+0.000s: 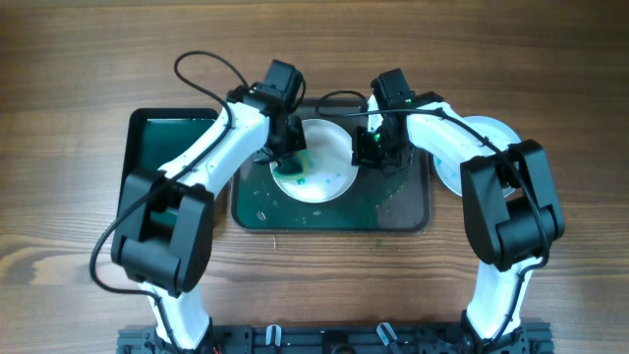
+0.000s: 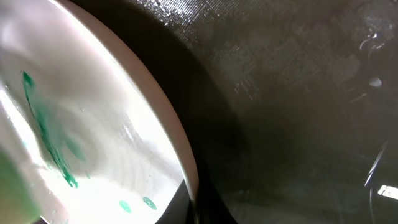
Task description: Clean dirty plates on tray and stack at the side
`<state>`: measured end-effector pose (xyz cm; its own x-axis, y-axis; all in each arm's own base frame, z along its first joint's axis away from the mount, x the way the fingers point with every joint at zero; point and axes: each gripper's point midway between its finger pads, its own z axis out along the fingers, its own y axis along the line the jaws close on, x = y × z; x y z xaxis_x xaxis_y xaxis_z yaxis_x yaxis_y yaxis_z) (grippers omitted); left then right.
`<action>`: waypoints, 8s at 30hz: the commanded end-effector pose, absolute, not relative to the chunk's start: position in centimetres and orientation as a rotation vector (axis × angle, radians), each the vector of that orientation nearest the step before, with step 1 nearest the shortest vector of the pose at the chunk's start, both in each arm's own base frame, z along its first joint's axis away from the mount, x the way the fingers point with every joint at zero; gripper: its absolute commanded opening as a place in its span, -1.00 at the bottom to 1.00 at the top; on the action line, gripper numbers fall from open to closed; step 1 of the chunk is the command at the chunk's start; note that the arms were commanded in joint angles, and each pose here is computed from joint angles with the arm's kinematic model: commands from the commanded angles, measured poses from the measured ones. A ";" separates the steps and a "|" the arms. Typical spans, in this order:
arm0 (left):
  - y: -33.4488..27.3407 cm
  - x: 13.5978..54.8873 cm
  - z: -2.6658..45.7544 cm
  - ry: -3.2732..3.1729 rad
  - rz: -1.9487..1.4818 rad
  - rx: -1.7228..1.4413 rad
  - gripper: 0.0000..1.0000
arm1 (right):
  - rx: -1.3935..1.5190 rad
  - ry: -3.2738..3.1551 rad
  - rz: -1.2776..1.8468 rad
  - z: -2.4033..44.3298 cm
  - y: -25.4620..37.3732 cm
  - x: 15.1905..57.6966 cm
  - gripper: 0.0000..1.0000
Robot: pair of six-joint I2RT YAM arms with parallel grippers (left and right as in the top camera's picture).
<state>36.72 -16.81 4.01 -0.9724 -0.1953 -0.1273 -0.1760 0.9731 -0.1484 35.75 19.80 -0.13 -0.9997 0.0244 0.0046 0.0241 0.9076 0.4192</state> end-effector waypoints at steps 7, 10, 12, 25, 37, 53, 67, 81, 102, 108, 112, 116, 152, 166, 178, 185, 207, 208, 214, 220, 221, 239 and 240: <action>-25.9 31.1 -0.2 3.189 -0.744 0.109 -0.92 | 0.106 3.127 0.587 -2.9 19.0 35.3 -0.91; -28.9 30.7 1.5 3.079 -1.038 0.340 -0.92 | 0.105 3.125 0.588 -2.9 19.0 35.3 -0.91; -28.4 32.1 1.0 3.048 -0.955 0.307 -0.92 | 0.104 3.126 0.587 -2.9 19.0 35.3 -0.91; -11.6 38.1 -1.6 2.868 0.236 -0.571 -0.92 | 0.093 3.126 0.587 -2.9 19.0 35.2 -0.91; -21.5 36.1 -0.9 3.035 -0.580 0.215 -0.92 | 0.090 3.126 0.582 -2.9 19.0 35.2 -0.91; -8.8 35.1 3.3 2.965 0.498 -0.473 -0.92 | 0.089 3.125 0.582 -3.0 19.0 35.3 -0.91; -10.6 38.5 9.3 2.925 0.083 -0.527 -0.92 | -0.043 2.739 -0.054 10.4 14.1 37.0 -0.92; -10.8 39.1 9.4 2.901 0.064 -0.529 -0.92 | -0.210 1.768 -1.053 31.9 13.1 31.3 -0.91; -11.0 39.0 9.4 2.911 0.042 -0.529 -0.92 | -0.087 2.677 0.133 17.9 15.1 32.0 -0.91; -11.0 39.0 9.2 2.914 0.044 -0.530 -0.92 | 0.566 2.694 0.226 17.2 -2.1 34.0 -0.92; -11.0 39.0 8.9 2.923 0.052 -0.529 -0.92 | 0.963 2.631 -0.071 14.6 -12.8 30.5 -0.91; -11.0 38.9 8.8 2.926 0.053 -0.529 -0.92 | 1.042 2.640 -0.076 11.1 -13.2 29.2 -0.92; 2.1 35.0 18.3 2.810 -0.110 -0.381 1.00 | 0.081 2.624 0.195 24.9 2.9 33.1 1.00; 2.1 35.0 18.7 2.799 -0.111 -0.379 1.00 | 0.058 2.228 0.203 38.7 2.4 21.8 0.99; 2.1 35.0 18.6 2.799 -0.111 -0.379 1.00 | -0.188 1.686 0.212 34.4 4.5 24.2 1.00; 2.1 35.0 18.6 2.799 -0.111 -0.379 1.00 | -0.187 1.456 0.212 24.7 4.7 23.6 0.99; 2.1 35.0 18.6 2.799 -0.110 -0.379 1.00 | -0.182 1.554 0.223 17.8 4.7 24.1 0.99; 2.1 34.9 18.9 2.791 -0.110 -0.377 1.00 | -0.182 1.554 0.223 17.8 4.7 24.1 0.99; 0.6 34.1 28.3 2.353 -0.094 -0.189 1.00 | -0.182 1.554 0.223 17.8 4.7 24.1 0.99; -2.3 26.5 25.9 1.760 -0.228 -0.008 1.00 | -0.182 1.554 0.223 17.8 4.7 24.1 0.99; -2.5 26.1 24.8 1.736 -0.237 0.004 1.00 | -0.182 1.555 0.223 17.7 4.7 24.2 0.99; -2.6 24.4 15.9 1.640 -0.217 0.008 1.00 | -0.182 1.554 0.223 17.8 4.7 24.1 1.00; -2.6 24.4 15.9 1.640 -0.217 0.008 1.00 | -0.182 1.554 0.223 17.8 4.7 24.1 0.99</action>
